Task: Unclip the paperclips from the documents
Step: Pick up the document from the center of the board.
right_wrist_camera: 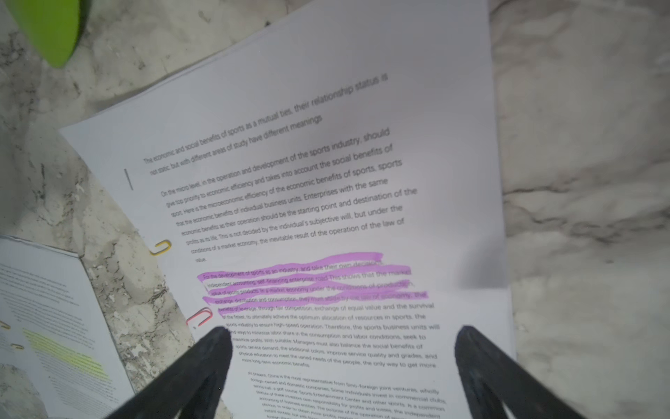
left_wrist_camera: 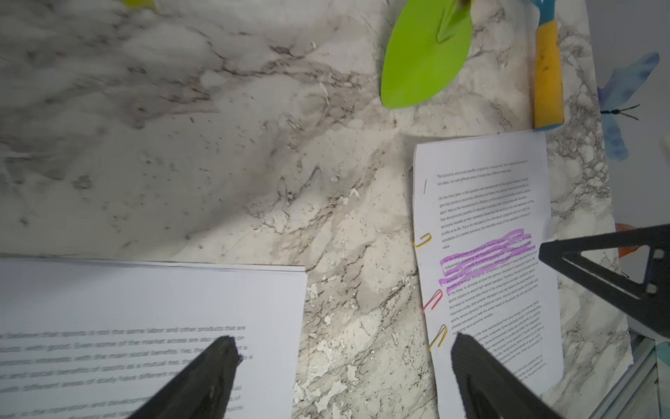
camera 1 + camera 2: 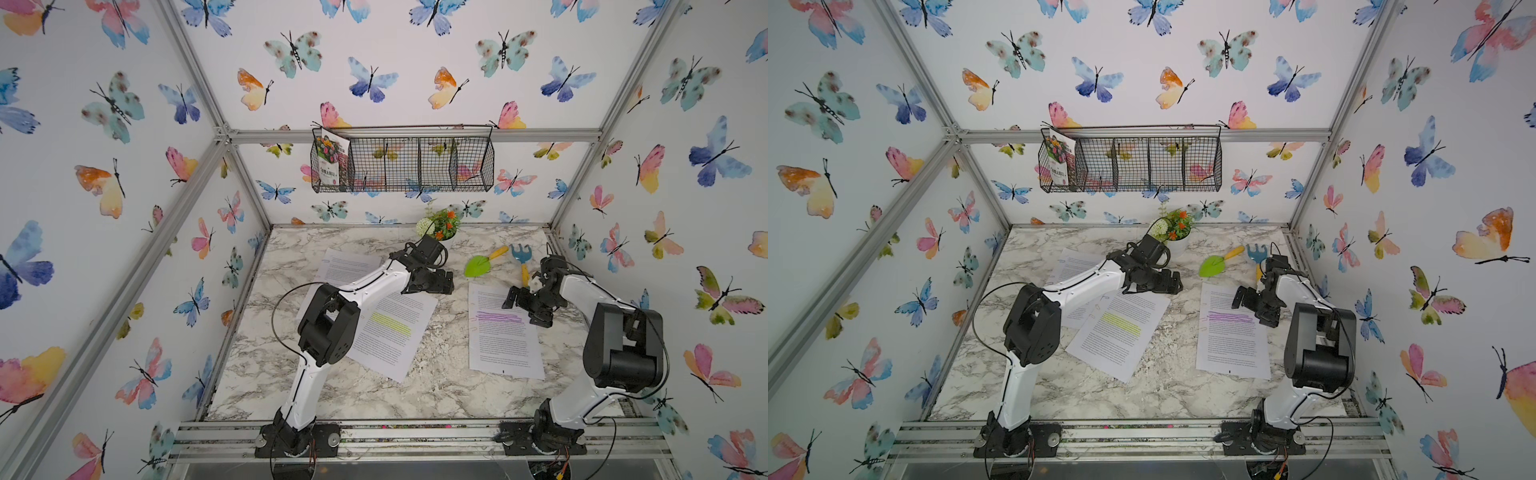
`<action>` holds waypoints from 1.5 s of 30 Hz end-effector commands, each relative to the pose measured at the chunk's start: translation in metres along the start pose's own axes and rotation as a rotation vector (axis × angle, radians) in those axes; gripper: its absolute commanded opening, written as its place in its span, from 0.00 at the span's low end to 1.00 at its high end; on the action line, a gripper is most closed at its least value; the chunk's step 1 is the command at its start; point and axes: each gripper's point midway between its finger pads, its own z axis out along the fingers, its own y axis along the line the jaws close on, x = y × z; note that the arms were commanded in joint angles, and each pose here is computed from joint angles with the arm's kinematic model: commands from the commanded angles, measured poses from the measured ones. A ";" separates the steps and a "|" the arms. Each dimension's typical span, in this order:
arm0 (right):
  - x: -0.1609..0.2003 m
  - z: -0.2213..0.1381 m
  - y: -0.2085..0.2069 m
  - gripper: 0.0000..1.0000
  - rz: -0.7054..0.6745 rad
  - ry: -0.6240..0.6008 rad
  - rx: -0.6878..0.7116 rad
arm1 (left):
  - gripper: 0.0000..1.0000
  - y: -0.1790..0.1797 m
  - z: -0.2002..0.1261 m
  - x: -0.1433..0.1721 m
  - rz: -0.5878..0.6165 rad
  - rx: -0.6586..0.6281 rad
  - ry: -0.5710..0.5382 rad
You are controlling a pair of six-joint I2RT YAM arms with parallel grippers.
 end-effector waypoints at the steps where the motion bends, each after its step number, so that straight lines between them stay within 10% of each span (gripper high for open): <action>1: -0.001 0.001 0.008 0.97 0.002 0.001 -0.029 | 0.92 0.016 -0.012 -0.012 -0.042 -0.050 -0.036; 13: 0.078 -0.008 0.145 0.92 -0.276 0.086 -0.235 | 0.92 0.170 -0.065 -0.014 -0.121 -0.274 -0.068; 23: 0.058 0.026 0.099 0.98 -0.344 0.058 0.031 | 0.93 0.135 -0.043 -0.019 -0.114 -0.176 -0.042; 45: 0.118 0.050 0.170 0.92 -0.334 0.221 -0.313 | 0.93 0.116 -0.055 -0.002 -0.136 -0.137 -0.048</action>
